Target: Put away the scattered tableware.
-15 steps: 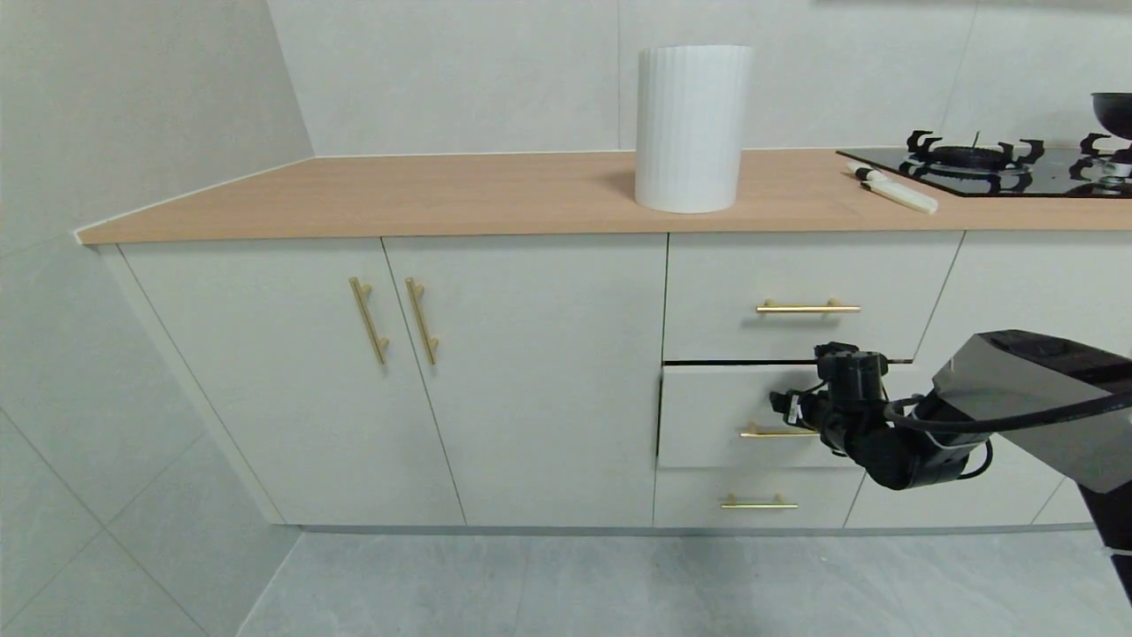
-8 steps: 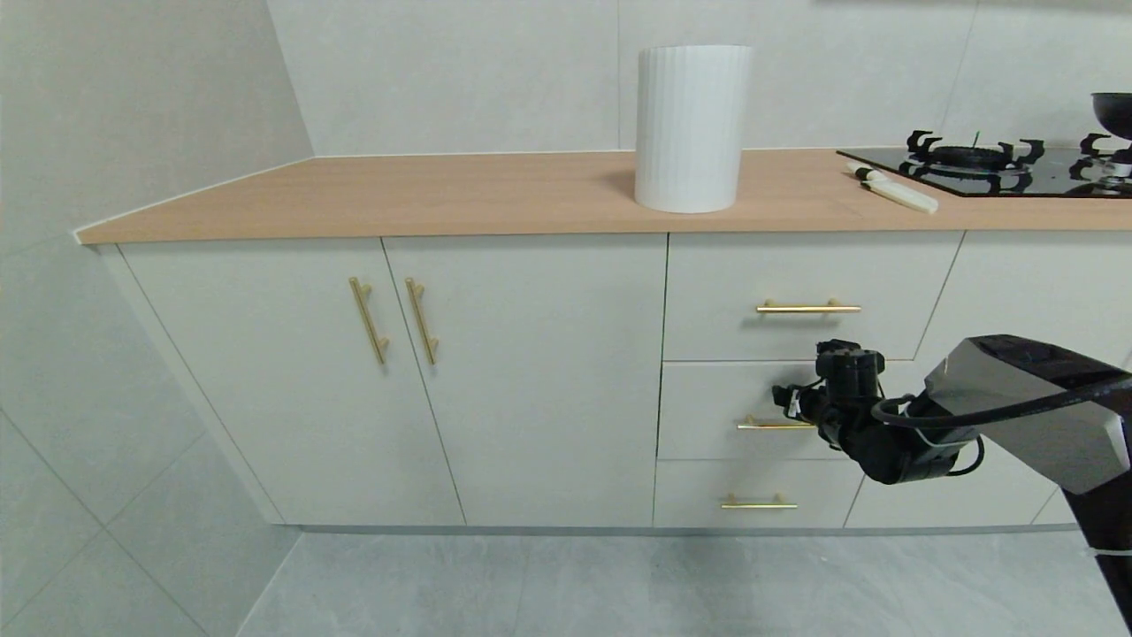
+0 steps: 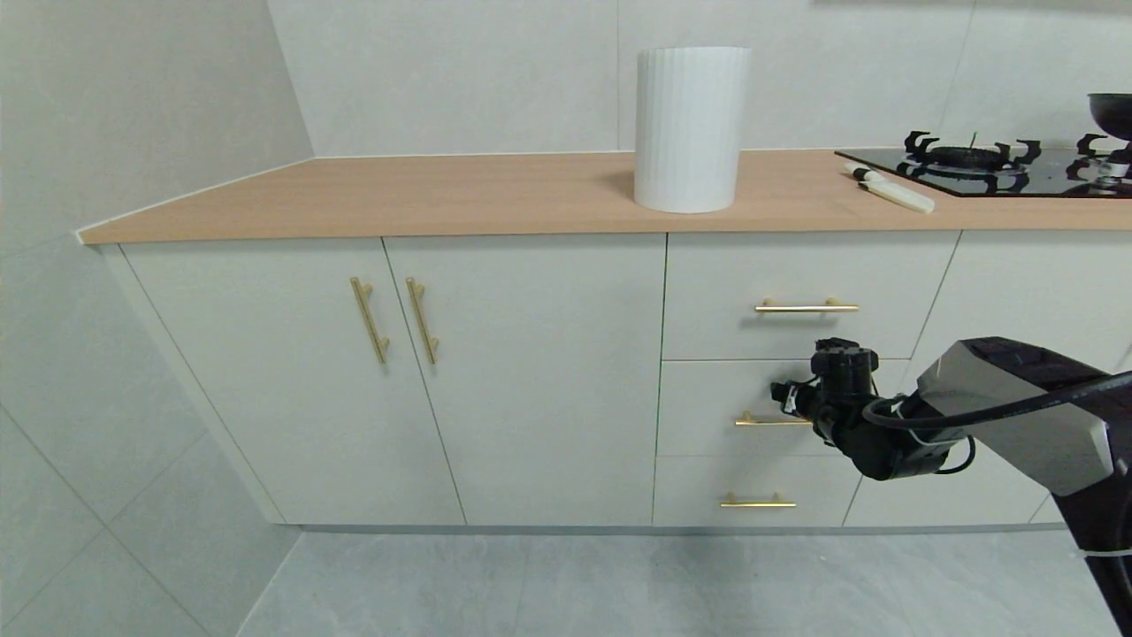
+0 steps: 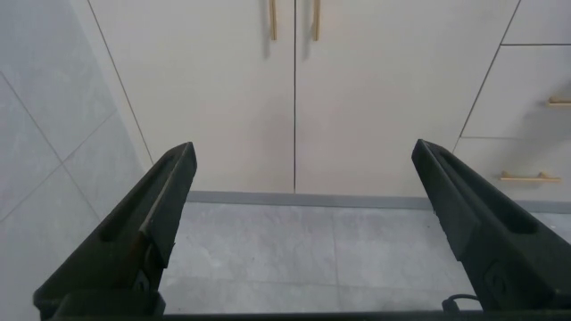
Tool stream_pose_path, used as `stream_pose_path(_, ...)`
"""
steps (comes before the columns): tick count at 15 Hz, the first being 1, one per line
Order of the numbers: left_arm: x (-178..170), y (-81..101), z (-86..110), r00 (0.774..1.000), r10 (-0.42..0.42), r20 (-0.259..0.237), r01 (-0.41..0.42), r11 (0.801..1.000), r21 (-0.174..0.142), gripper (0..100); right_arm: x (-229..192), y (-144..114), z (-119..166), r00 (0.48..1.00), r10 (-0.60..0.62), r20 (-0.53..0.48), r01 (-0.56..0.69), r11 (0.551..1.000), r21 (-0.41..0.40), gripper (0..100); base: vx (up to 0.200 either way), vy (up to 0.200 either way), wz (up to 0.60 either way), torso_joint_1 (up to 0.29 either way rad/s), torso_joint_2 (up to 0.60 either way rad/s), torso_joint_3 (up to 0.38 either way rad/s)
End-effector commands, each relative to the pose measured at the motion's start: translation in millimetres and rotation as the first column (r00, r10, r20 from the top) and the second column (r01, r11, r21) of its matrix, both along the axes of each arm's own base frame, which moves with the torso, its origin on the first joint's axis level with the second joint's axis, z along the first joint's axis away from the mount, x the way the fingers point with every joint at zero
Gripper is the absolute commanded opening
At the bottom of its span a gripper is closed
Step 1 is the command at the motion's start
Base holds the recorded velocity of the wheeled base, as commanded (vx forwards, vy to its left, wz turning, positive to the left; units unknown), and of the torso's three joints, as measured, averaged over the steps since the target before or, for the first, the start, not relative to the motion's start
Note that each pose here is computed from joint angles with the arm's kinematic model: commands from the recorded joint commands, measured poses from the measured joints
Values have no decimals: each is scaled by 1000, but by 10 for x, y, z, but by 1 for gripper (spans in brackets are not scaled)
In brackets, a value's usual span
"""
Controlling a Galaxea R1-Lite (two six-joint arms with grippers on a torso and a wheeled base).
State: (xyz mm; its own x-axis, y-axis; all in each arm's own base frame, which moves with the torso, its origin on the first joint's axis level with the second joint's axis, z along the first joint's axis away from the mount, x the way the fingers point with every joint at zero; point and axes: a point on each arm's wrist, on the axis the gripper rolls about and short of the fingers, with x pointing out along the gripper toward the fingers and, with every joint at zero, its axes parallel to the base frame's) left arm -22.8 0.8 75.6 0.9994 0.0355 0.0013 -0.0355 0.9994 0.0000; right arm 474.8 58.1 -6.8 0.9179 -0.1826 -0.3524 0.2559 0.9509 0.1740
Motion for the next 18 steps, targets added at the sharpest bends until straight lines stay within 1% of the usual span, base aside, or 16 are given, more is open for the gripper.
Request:
stream_pose_path(1,1,0,1,1000,0,-1,0,1000,0,100,-28,-2,29,1000,-1,-3,1,1000,-1,100,0,0,0,0,0,0)
stream_pose_path(2,1,0,1,1000,1,-1,-1,1000,0,100,-60,-7,37,1000,-1,-12,1,1000,-2,100,0,0,0,0,0,0)
stream_pose_path(4,1,0,1,1000,0,-1,0,1000,0,100,-402,-29,188,995,53,-83,-53,999,0,100,0,0,0,0,0,0)
stream_pose_path(6,1,0,1,1000,1,-1,-1,1000,0,100,-762,-17,432,980,160,-117,-161,987,0,100,0,0,0,0,0,0)
stream_pose_path(7,1,0,1,1000,1,-1,-1,1000,0,100,-914,14,524,976,179,-126,-182,983,-14,100,0,0,0,0,0,0)
stream_pose_path(9,1,0,1,1000,1,-1,-1,1000,0,100,-1320,-15,856,976,191,-102,-194,981,-21,100,0,0,0,0,0,0)
stream_pose_path(10,1,0,1,1000,1,-1,-1,1000,0,100,-1554,-58,1072,980,186,-64,-188,982,-26,100,0,0,0,0,0,0)
stream_pose_path(11,1,0,1,1000,1,-1,-1,1000,0,100,-1720,-90,1211,984,175,-33,-176,984,-31,100,0,0,0,0,0,0)
stream_pose_path(12,1,0,1,1000,0,-1,0,1000,0,100,-2041,-155,1474,987,157,42,-155,987,-37,100,0,0,0,0,0,0)
stream_pose_path(13,1,0,1,1000,1,-1,-1,1000,0,100,-2246,-194,1634,985,143,100,-140,989,-39,100,0,0,0,0,0,0)
stream_pose_path(14,1,0,1,1000,1,-1,-1,1000,0,100,-2623,-272,1869,972,120,204,-113,993,-45,100,0,0,0,0,0,0)
stream_pose_path(15,1,0,1,1000,1,-1,-1,1000,0,100,-2942,-333,2041,948,125,293,-106,991,-79,100,0,0,0,0,0,0)
stream_pose_path(16,0,0,0,1000,1,0,-1,1000,0,100,-3235,-401,2142,923,125,365,-87,989,-121,100,0,0,0,0,0,0)
stream_pose_path(17,1,0,1,1000,0,-1,0,1000,0,100,-3519,-461,2204,902,127,412,-63,984,-165,100,0,0,0,0,0,0)
stream_pose_path(18,1,0,1,1000,1,-1,-1,1000,0,100,-3757,-503,2250,890,126,439,-45,981,-189,100,0,0,0,0,0,0)
